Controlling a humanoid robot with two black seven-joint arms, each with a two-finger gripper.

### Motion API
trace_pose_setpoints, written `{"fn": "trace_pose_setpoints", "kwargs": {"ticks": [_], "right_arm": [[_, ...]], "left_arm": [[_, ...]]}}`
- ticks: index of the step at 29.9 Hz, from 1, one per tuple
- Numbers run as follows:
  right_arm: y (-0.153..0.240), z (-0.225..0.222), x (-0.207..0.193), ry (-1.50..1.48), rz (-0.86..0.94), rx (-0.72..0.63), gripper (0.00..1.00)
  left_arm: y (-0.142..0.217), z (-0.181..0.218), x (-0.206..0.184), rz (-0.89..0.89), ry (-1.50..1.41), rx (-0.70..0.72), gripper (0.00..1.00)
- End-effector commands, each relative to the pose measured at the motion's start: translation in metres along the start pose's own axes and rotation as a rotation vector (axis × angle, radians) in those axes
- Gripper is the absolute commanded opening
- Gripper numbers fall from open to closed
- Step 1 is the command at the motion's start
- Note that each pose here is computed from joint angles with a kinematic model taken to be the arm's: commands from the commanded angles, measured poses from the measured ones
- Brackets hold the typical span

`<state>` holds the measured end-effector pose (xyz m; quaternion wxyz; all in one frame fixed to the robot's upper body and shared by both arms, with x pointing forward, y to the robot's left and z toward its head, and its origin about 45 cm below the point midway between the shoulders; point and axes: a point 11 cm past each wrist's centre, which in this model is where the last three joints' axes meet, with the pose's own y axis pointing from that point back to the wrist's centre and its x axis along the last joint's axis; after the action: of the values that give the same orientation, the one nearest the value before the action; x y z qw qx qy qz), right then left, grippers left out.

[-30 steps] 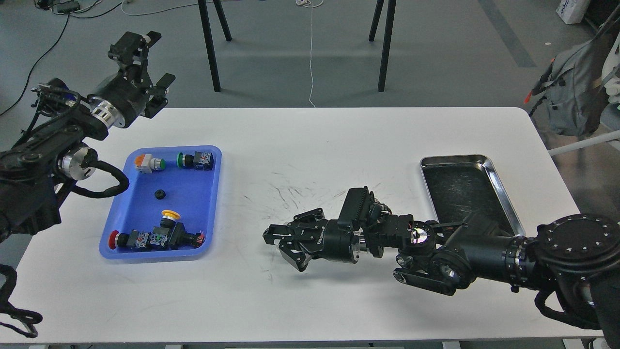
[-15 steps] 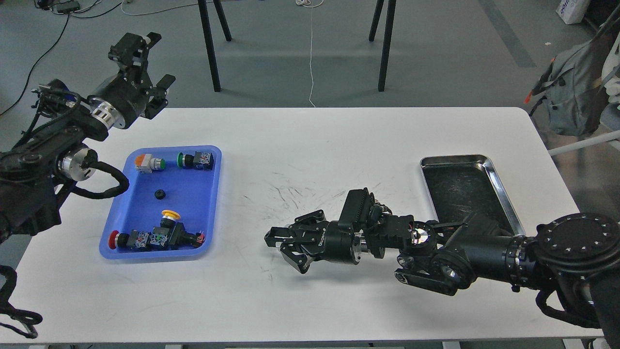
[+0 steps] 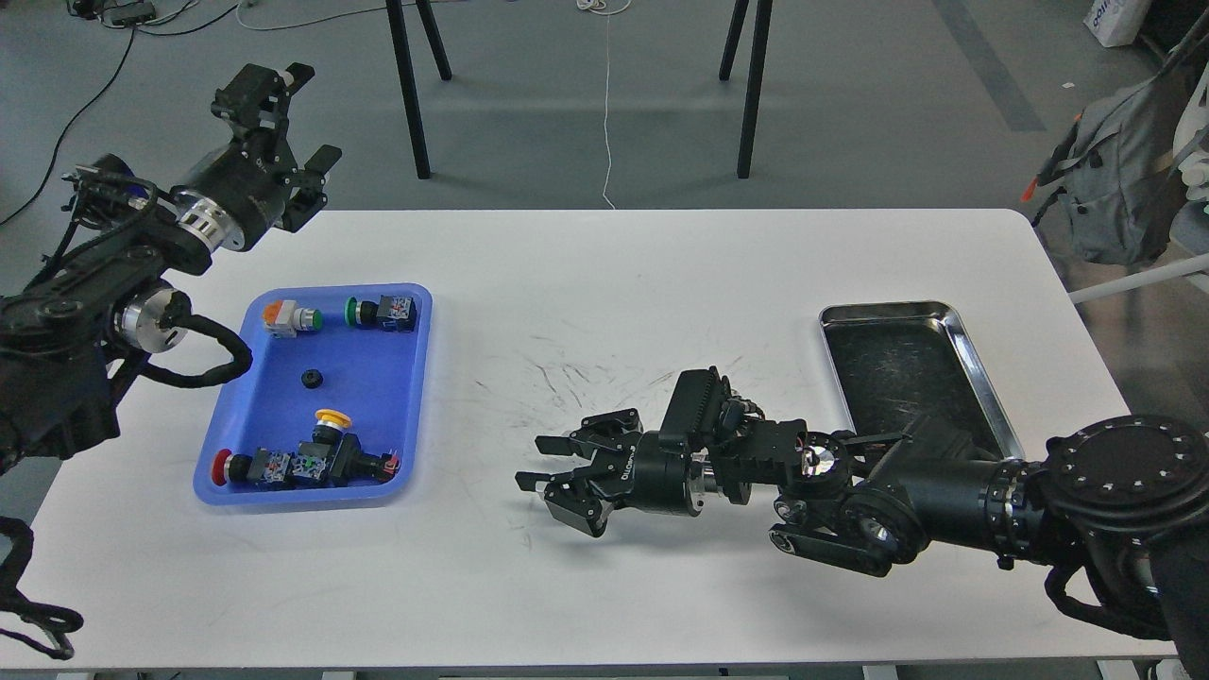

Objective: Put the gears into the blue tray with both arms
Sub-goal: 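Carry the black gear with the right gripper to the table centre and release, then lift the right gripper up and away from the gear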

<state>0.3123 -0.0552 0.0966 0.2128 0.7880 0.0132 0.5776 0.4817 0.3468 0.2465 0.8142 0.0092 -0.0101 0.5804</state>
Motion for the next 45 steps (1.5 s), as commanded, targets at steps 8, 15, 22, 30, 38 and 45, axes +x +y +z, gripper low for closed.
{"fn": "trace_pose_setpoints", "kwargs": {"ticks": [8,15,22,30,38,45], "right_arm": [[0.003,0.017,0.020,-0.088,0.091,-0.079,0.69],[0.017,0.049,0.059,-0.257,0.240,-0.208,0.77],[0.047,0.090,0.101,-0.450,0.378,-0.328,0.77],[0.103,0.135,0.158,-0.685,0.621,-0.409,0.83],[0.168,0.169,0.185,-0.880,0.845,-0.463,0.84],[0.213,0.185,0.187,-0.941,0.964,-0.514,0.85]], "left_arm": [[0.001,-0.003,0.000,-0.002,-0.001,0.007,1.00],[0.003,-0.009,-0.003,-0.009,0.001,0.020,1.00],[0.007,-0.008,-0.002,-0.030,-0.008,0.027,1.00],[0.008,0.005,-0.022,-0.148,0.025,0.004,1.00],[0.017,0.018,-0.066,-0.307,0.037,-0.010,1.00],[0.045,0.038,-0.120,-0.495,-0.045,-0.031,1.00]]}}
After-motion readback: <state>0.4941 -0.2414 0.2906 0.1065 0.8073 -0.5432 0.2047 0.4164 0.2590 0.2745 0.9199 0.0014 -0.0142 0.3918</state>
